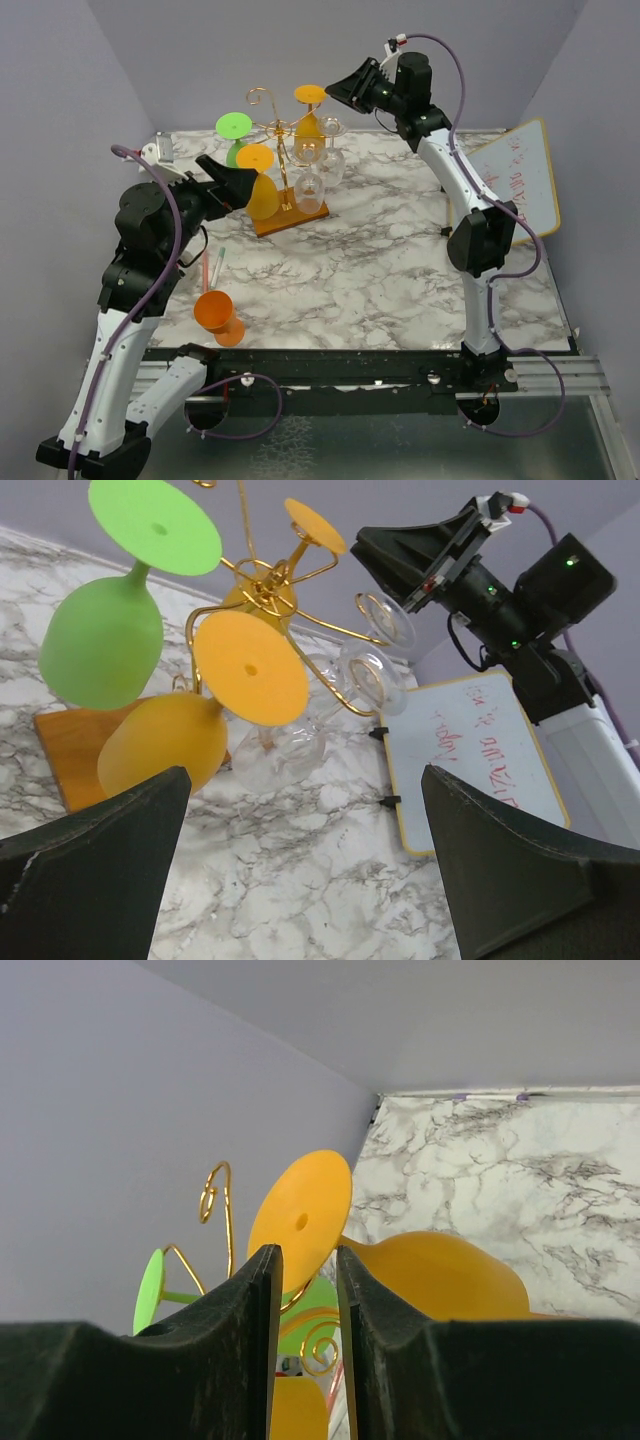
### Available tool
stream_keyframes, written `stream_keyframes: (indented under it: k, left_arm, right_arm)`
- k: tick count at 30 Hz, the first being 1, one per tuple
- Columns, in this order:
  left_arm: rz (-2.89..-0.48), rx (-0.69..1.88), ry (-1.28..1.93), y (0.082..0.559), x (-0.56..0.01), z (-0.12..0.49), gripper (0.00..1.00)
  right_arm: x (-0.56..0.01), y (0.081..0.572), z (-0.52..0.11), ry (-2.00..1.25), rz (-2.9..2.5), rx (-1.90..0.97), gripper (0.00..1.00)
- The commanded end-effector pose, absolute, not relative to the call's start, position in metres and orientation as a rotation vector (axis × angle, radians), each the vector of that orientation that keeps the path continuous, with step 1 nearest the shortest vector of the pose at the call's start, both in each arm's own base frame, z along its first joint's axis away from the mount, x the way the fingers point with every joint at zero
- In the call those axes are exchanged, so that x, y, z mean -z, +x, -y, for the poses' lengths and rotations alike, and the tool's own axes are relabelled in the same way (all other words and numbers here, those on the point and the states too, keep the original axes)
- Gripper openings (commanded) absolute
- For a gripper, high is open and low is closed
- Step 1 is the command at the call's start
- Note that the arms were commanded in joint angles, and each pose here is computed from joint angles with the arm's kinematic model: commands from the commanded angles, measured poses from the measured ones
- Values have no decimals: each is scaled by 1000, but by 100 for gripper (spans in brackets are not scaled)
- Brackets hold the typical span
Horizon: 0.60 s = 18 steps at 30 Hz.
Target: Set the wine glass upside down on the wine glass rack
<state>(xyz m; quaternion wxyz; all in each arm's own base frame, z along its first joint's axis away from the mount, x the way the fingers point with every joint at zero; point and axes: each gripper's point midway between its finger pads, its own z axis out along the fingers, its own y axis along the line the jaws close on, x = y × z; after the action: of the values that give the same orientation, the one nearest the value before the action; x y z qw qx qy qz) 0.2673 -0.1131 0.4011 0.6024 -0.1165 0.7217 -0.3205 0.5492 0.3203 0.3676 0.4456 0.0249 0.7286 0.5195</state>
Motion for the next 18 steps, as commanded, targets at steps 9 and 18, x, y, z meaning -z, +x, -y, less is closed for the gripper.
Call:
stream_keyframes:
  k: [9, 18]
  left_arm:
    - [-1594, 857, -47, 279, -467, 147, 99]
    - [-1646, 721, -4, 313, -461, 145, 97]
  right_arm:
    - [-388, 538, -306, 9, -1723, -1216, 33]
    - [-397, 504, -268, 25, -1736, -1018, 46]
